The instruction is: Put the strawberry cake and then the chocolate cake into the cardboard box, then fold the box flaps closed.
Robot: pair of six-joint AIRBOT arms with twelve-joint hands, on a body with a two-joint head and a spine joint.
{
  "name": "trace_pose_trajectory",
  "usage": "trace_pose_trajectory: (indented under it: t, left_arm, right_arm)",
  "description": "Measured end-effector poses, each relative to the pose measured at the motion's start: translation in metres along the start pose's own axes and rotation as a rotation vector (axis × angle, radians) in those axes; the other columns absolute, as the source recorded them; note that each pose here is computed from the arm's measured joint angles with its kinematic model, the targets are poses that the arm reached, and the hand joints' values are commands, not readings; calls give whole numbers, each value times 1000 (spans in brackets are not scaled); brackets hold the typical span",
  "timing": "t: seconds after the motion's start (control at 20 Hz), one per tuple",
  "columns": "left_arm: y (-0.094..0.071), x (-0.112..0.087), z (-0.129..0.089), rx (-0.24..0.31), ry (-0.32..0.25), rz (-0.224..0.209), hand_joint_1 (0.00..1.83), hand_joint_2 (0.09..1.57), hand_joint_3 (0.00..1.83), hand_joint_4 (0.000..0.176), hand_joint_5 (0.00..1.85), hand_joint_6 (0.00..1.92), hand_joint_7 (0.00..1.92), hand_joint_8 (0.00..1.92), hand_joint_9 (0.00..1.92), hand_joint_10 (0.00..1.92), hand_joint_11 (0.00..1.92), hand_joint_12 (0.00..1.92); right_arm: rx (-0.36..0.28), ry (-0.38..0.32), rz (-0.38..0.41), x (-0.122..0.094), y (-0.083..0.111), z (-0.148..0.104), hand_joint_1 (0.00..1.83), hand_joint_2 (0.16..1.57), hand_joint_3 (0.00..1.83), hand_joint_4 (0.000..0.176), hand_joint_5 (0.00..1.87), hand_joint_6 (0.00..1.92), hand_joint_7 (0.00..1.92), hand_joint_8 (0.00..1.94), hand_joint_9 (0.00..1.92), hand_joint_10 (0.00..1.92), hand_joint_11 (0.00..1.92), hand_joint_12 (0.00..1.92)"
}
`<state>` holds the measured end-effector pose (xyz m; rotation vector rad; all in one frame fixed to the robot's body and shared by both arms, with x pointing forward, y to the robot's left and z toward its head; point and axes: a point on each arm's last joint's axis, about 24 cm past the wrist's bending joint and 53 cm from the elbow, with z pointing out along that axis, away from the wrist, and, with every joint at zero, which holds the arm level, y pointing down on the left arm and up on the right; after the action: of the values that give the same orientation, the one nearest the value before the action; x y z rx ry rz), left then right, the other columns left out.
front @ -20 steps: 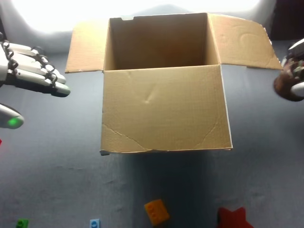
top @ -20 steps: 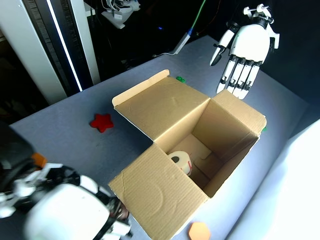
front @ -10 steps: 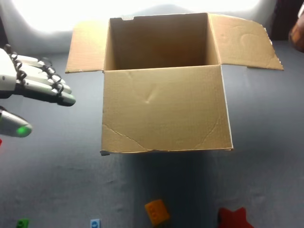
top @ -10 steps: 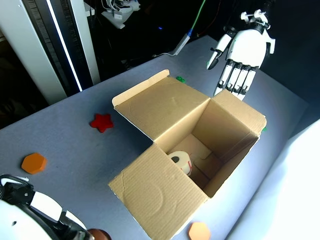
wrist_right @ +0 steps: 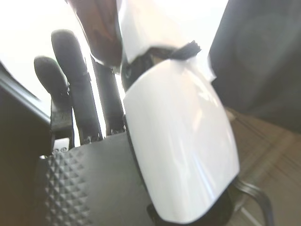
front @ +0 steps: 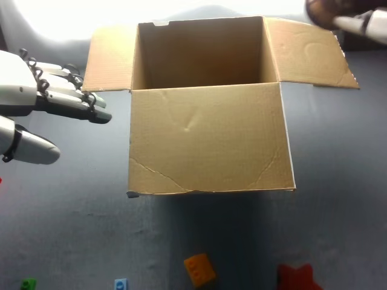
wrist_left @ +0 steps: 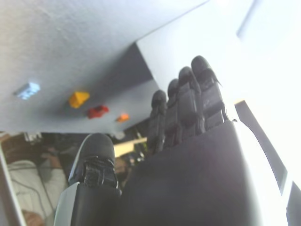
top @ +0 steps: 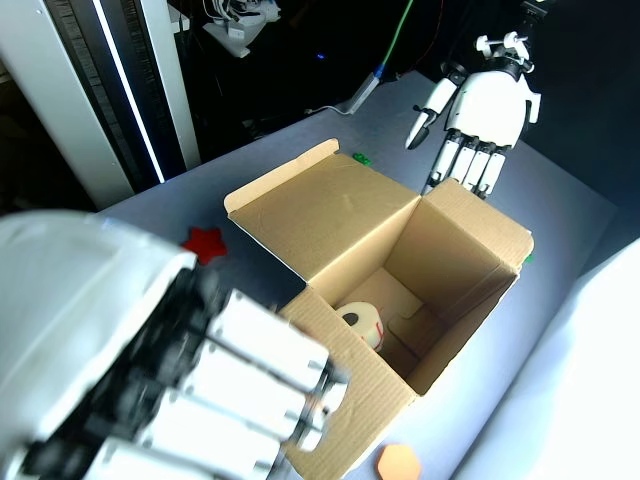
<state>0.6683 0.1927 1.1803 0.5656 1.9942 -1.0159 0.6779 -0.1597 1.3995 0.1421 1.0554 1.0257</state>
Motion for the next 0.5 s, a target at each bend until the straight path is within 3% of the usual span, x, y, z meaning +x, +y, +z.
trace_pose_trajectory:
  t: [0.2,0.25,0.3,0.4,0.5]
  left_arm:
    - [4,9,0,-7,20,-2,0,1369,0,32,102,4,101,1,132,0,0,492]
    - [4,9,0,-8,21,-3,0,1367,0,32,109,5,101,1,117,2,0,453]
    - [5,10,0,-11,21,-1,0,1366,0,31,110,3,99,0,113,1,0,465]
    - [4,8,0,-9,13,-6,0,1365,0,29,107,2,86,0,109,1,0,467]
    - [7,10,0,-19,18,-3,0,1363,0,33,103,0,92,3,115,4,0,471]
  right_arm:
    - [-46,47,28,32,13,0,1344,1170,0,0,857,1084,935,1131,731,1440,365,1785]
    - [-61,44,28,34,18,1,1223,1175,0,0,848,1122,906,1189,691,1211,363,1779]
    - [-79,36,34,37,24,3,1311,1188,1,0,826,1149,885,1173,698,1449,349,1782]
    - [-107,30,50,47,33,8,1199,1178,0,0,849,1113,886,1246,682,1167,356,1760]
    - [-116,36,61,56,38,12,1197,1175,0,0,850,1104,895,1242,689,1145,349,1782]
